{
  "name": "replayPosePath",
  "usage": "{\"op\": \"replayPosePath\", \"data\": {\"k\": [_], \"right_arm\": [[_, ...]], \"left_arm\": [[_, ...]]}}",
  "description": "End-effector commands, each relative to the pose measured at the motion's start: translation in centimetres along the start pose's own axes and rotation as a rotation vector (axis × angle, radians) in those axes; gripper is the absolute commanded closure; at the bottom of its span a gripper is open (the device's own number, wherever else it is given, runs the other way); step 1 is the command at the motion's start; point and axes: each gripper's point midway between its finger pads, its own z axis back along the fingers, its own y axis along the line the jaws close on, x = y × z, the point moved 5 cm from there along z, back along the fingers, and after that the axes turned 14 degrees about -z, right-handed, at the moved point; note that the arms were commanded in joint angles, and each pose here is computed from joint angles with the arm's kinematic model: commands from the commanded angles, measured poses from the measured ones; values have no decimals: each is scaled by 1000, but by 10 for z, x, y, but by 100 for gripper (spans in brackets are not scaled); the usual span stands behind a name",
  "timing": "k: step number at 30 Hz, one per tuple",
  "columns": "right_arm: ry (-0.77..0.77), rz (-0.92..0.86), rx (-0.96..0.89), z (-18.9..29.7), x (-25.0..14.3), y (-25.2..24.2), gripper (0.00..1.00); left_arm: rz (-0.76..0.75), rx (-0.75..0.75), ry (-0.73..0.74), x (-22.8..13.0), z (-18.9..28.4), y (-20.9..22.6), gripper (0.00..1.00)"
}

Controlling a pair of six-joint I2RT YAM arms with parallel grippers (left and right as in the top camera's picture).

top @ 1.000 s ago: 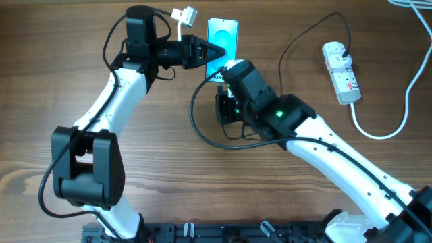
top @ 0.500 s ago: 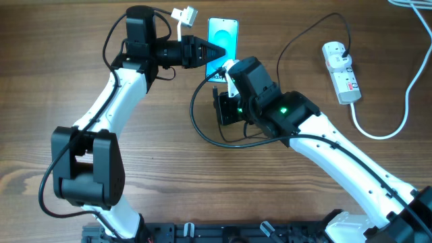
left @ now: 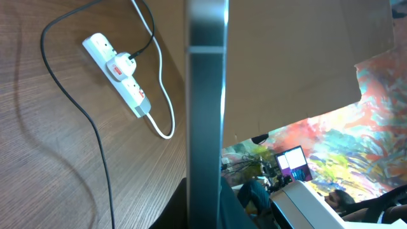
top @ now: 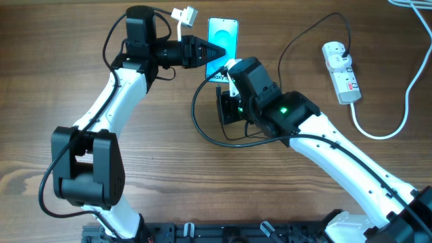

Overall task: Plug charger to phone and switch on socket
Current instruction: 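Align the USB-C plug under the phone's charging port, then push the plug up into the phone's port with the right gripper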

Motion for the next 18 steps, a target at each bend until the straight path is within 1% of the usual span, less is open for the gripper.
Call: {"op": "replayPosePath", "data": {"k": [1, 10, 18], "right_arm": [[-17, 5, -15, -1, 4, -1, 96], [-21, 6, -12, -1, 5, -1, 96], [-38, 6, -37, -1, 6, -4, 96]], "left_arm": [[-71, -25, -5, 7, 4, -14, 96], [-91, -22, -6, 8, 4, -14, 96], [-69, -22, -6, 8, 4, -14, 96]]}}
